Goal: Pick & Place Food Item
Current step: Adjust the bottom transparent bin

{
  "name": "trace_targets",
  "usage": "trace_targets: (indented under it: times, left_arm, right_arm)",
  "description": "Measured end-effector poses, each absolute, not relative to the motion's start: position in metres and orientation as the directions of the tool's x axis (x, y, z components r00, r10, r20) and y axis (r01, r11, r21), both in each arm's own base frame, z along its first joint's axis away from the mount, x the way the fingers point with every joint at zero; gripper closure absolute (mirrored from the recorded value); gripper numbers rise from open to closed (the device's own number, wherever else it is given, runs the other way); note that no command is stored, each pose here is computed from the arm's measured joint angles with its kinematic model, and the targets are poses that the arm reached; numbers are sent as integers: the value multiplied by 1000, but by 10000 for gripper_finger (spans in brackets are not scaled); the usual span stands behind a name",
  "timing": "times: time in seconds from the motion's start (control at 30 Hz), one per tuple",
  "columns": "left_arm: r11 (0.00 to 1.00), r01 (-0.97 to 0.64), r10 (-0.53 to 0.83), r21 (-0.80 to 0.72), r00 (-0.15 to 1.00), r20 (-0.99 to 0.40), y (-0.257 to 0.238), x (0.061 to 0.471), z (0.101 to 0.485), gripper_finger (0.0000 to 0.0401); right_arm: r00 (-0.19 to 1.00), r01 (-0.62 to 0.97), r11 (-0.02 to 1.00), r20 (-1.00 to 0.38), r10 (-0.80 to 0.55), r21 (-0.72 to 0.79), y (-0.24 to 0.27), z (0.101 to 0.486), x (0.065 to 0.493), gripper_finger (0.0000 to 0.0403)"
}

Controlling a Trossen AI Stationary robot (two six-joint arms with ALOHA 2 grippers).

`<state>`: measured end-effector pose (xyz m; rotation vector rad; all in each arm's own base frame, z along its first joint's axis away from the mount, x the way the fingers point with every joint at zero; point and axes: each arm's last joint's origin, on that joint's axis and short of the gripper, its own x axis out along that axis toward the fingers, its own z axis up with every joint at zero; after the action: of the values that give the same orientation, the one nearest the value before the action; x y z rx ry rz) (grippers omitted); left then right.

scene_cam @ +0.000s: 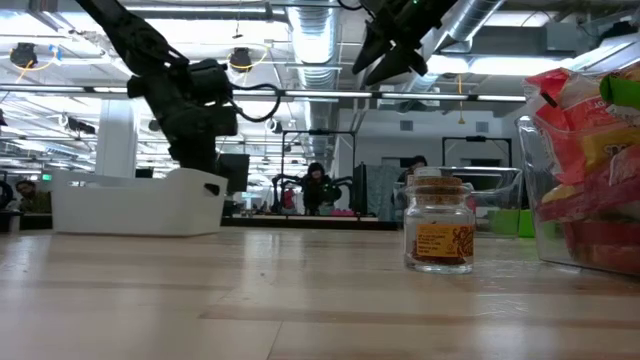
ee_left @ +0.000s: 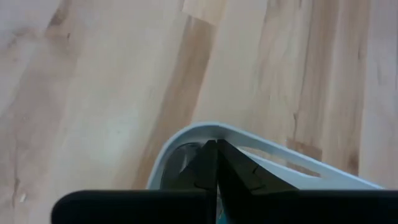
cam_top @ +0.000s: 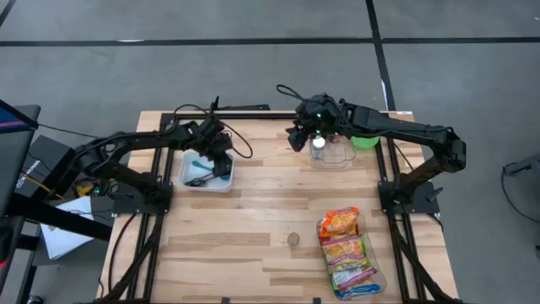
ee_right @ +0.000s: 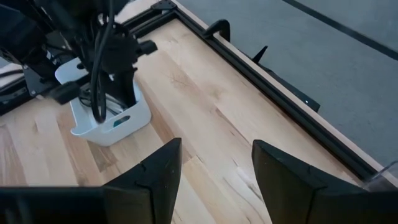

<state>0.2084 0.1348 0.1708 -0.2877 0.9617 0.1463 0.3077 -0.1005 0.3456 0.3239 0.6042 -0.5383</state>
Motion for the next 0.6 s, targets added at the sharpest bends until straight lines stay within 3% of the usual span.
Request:
trace_targets:
  times: [0.6]
  left_arm:
    - [925,-337,69,-178,609,-790,141,210,177,401]
  right_arm:
    - [652,564,819,-663,-367,101,-99,341,304,214]
